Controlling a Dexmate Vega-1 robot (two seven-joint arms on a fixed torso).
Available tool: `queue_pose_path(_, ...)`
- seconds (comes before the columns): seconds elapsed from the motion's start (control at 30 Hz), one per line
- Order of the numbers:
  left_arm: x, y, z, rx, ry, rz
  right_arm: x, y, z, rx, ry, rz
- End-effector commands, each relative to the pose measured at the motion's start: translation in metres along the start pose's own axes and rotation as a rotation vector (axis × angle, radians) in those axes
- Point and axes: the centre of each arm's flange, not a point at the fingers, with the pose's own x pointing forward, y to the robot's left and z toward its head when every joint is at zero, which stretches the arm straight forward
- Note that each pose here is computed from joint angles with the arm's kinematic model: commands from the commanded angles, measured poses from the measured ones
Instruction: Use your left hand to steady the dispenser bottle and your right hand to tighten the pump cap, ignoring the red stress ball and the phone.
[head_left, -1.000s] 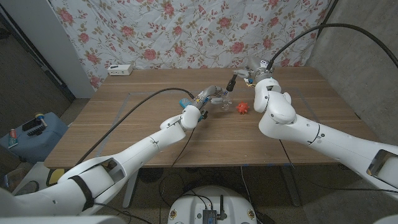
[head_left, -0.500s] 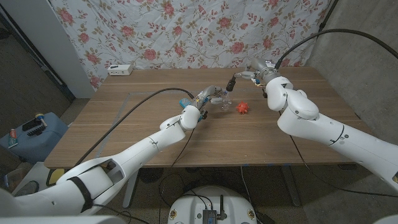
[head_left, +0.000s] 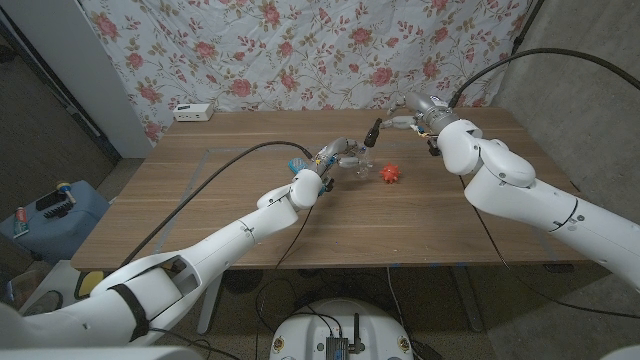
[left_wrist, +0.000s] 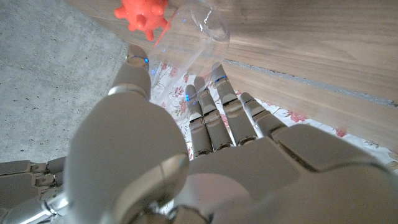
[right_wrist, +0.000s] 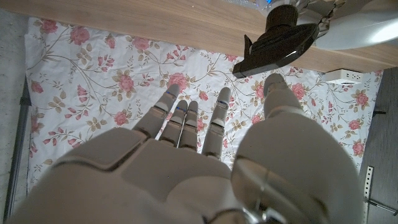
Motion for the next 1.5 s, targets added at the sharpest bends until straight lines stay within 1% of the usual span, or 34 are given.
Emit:
queue_pose_path(0.03,0.004,0.000,0.000,0.000,-0.009,-0.010,0.005,-0.006,-0.005,-0.014,-0.038,0.055)
queue_pose_path(0.17,0.005,0.000,0.000,0.001,0.000,-0.007,0.008,-0.008,-0.005,-0.021,-0.032,0.092)
queue_pose_path(0.37,0.007,-0.001,0.000,-0.001,-0.008,-0.011,0.012,-0.009,-0.005,-0.036,-0.031,0.133)
queue_pose_path(0.57,0.008,-0.001,0.001,0.000,-0.005,-0.011,0.015,-0.009,-0.003,-0.060,-0.043,0.143)
queue_pose_path(0.77,0.009,-0.002,0.001,-0.001,-0.005,-0.013,0.019,-0.010,-0.001,-0.084,-0.070,0.145)
queue_pose_path(0.87,0.009,-0.003,0.001,-0.003,-0.004,-0.011,0.021,-0.011,0.000,-0.100,-0.073,0.156)
queue_pose_path(0.93,0.009,-0.004,0.001,-0.003,-0.008,-0.014,0.024,-0.012,0.000,-0.107,-0.085,0.168)
queue_pose_path(1.17,0.010,-0.004,0.001,-0.004,-0.009,-0.014,0.028,-0.012,0.001,-0.119,-0.096,0.187)
queue_pose_path(1.3,0.010,-0.005,0.001,-0.004,-0.008,-0.014,0.031,-0.012,0.003,-0.128,-0.096,0.211)
queue_pose_path(1.5,0.010,-0.005,0.002,-0.002,-0.009,-0.016,0.032,-0.010,0.004,-0.137,-0.101,0.216)
